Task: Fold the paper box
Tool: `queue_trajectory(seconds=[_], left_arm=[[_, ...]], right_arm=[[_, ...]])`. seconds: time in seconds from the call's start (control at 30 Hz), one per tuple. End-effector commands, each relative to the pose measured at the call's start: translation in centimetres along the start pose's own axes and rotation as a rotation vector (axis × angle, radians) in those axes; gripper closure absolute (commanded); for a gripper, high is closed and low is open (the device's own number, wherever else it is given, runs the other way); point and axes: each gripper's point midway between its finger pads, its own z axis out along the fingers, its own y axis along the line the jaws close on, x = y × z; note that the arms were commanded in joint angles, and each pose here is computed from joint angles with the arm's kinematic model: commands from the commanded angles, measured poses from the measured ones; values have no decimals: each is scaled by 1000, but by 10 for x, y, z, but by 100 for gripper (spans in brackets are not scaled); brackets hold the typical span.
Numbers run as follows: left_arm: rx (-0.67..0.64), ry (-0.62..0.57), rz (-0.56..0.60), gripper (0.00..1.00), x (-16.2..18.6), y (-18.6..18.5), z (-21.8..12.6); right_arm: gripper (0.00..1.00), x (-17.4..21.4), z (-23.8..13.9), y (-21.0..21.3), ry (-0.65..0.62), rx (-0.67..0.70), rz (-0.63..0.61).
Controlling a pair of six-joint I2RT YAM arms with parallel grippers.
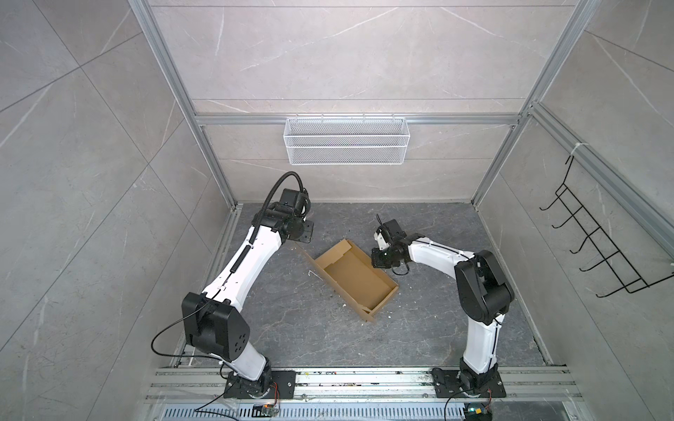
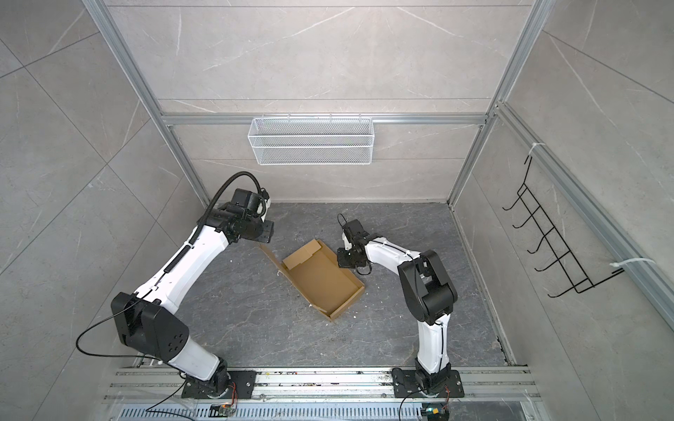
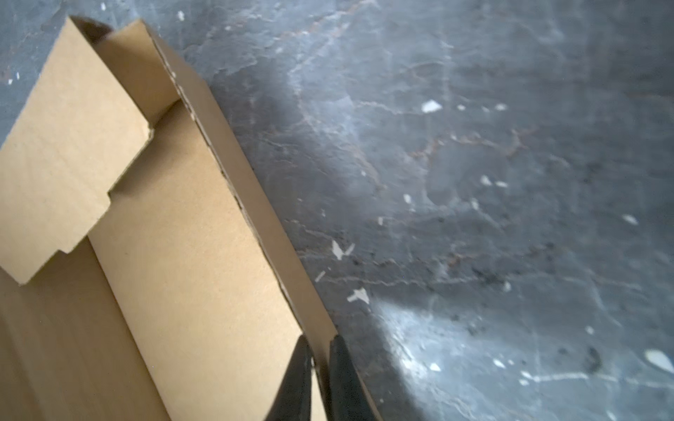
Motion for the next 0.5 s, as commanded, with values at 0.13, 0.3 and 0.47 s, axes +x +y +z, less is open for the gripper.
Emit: queue_trajectory(seconds=[0.13,0.3,0.47], left_arm=[[-48,-115,-49,38,-21,19,-37],[-27,-195,-94,35,-29,26,-56],[66,-258,-99,33,-40,13,-72]], right_arm=[[91,18,-17,-52,-61,66,299],[89,39,-23,-66,-65,70,402],[88,57,-24,-65,-66,29,510]])
